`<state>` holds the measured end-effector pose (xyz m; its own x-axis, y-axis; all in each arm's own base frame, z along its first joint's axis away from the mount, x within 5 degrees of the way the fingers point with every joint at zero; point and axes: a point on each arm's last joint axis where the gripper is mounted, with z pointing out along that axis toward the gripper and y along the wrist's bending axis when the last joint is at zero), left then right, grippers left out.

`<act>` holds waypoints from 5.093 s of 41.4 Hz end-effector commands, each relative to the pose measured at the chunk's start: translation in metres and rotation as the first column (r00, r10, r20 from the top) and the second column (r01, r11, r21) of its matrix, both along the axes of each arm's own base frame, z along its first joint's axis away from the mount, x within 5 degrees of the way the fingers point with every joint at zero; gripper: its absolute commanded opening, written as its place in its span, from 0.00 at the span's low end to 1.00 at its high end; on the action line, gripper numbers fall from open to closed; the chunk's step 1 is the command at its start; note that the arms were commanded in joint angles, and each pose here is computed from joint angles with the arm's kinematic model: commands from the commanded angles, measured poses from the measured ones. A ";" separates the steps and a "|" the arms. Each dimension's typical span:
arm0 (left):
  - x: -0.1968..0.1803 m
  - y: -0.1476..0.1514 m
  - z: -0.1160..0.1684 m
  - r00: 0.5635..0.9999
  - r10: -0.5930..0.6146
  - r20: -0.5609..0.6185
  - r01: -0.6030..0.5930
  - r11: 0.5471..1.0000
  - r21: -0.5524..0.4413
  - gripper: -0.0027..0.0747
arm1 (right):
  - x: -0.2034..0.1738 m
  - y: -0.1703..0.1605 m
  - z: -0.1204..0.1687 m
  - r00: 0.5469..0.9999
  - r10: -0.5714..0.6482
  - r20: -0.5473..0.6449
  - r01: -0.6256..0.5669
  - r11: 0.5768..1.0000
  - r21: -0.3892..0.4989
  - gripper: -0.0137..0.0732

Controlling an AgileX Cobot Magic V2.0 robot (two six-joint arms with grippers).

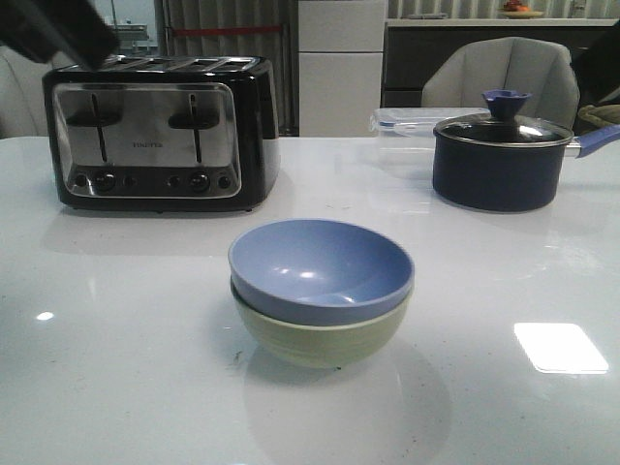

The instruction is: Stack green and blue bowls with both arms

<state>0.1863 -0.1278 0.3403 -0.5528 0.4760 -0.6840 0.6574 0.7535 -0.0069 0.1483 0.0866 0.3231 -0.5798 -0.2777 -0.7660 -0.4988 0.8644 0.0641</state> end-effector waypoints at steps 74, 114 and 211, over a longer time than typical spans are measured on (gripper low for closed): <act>-0.101 0.093 -0.027 0.876 0.335 0.347 -0.253 0.932 -0.260 0.15 | 0.002 0.000 0.008 0.998 -0.001 0.068 0.000 1.000 0.021 0.22; -0.133 0.125 -0.124 0.467 0.644 0.606 -0.329 0.763 -0.557 0.15 | 0.002 0.000 0.008 0.998 -0.001 0.068 0.000 1.000 0.021 0.22; -0.133 0.125 -0.124 0.468 0.644 0.606 -0.330 0.763 -0.556 0.15 | -0.094 -0.087 -0.116 0.576 -0.512 0.637 0.393 0.857 0.333 0.22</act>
